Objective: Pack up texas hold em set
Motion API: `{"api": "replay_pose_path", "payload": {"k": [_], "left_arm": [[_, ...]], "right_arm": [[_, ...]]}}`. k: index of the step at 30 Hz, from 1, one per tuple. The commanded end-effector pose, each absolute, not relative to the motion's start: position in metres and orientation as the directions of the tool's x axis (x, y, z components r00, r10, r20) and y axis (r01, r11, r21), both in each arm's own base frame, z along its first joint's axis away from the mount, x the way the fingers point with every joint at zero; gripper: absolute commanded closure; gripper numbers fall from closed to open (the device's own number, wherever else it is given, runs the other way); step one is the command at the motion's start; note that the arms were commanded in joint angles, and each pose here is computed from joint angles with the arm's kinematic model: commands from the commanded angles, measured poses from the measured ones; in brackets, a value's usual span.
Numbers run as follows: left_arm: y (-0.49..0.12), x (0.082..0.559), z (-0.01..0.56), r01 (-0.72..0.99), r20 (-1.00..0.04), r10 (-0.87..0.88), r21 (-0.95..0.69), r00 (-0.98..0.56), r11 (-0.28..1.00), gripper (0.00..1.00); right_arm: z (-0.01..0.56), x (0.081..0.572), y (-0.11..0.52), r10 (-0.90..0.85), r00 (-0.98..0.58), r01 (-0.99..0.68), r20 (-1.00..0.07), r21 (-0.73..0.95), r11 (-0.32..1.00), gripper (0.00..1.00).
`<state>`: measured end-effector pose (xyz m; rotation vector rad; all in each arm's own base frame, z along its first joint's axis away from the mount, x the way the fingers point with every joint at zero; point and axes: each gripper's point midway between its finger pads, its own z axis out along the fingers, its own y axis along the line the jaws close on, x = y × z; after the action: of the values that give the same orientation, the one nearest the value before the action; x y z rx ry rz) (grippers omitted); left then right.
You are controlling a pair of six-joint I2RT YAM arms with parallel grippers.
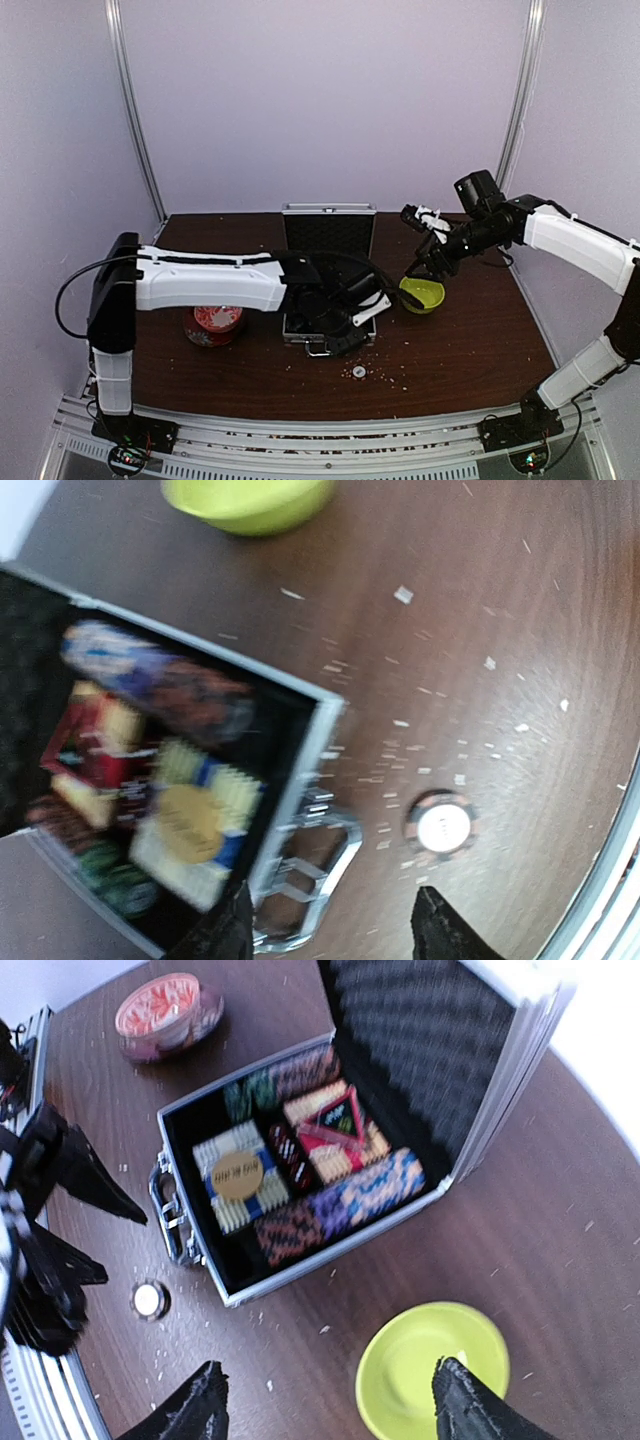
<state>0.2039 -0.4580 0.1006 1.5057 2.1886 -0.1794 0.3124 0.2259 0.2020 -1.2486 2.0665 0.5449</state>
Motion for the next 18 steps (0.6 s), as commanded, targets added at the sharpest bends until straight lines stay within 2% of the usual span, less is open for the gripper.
{"api": "replay_pose_path", "payload": {"k": [1,2,3,4,5,10,14,16,17,18], "left_arm": [[-0.439,0.240,0.164,0.848,-0.601,0.771,0.280,-0.210,0.449,0.42],[-0.437,0.242,0.177,0.837,-0.634,0.750,0.295,-0.189,0.460,0.36],[-0.431,0.244,0.188,0.821,-0.663,0.728,0.310,-0.175,0.480,0.26],[-0.424,0.246,0.207,0.804,-0.704,0.692,0.314,-0.160,0.504,0.07],[-0.416,0.251,0.215,0.791,-0.726,0.669,0.312,-0.158,0.526,0.03],[-0.357,0.300,0.251,0.662,-0.795,0.559,0.288,-0.237,0.691,0.02],[-0.303,0.334,0.278,0.487,-0.845,0.494,0.349,-0.206,0.800,0.02],[-0.284,0.350,0.294,0.436,-0.885,0.426,0.315,-0.185,0.843,0.02],[-0.277,0.356,0.300,0.423,-0.904,0.385,0.279,-0.188,0.862,0.02],[-0.273,0.361,0.309,0.422,-0.923,0.340,0.239,-0.183,0.875,0.02]], "right_arm": [[0.226,0.306,0.228,-0.661,-0.288,-0.897,-0.693,-0.046,0.440,0.29],[0.227,0.306,0.230,-0.666,-0.280,-0.899,-0.691,-0.055,0.435,0.29],[0.226,0.305,0.232,-0.672,-0.275,-0.902,-0.688,-0.059,0.428,0.29],[0.225,0.302,0.237,-0.680,-0.267,-0.907,-0.683,-0.060,0.416,0.29],[0.222,0.301,0.240,-0.688,-0.264,-0.910,-0.676,-0.061,0.410,0.29],[0.211,0.290,0.261,-0.752,-0.204,-0.931,-0.626,-0.113,0.347,0.29],[0.201,0.277,0.281,-0.816,-0.095,-0.942,-0.570,-0.213,0.259,0.26],[0.194,0.271,0.291,-0.826,-0.066,-0.952,-0.560,-0.213,0.221,0.19],[0.191,0.268,0.296,-0.826,-0.060,-0.958,-0.560,-0.201,0.206,0.06],[0.189,0.268,0.300,-0.820,-0.070,-0.957,-0.569,-0.192,0.215,0.01]]}}
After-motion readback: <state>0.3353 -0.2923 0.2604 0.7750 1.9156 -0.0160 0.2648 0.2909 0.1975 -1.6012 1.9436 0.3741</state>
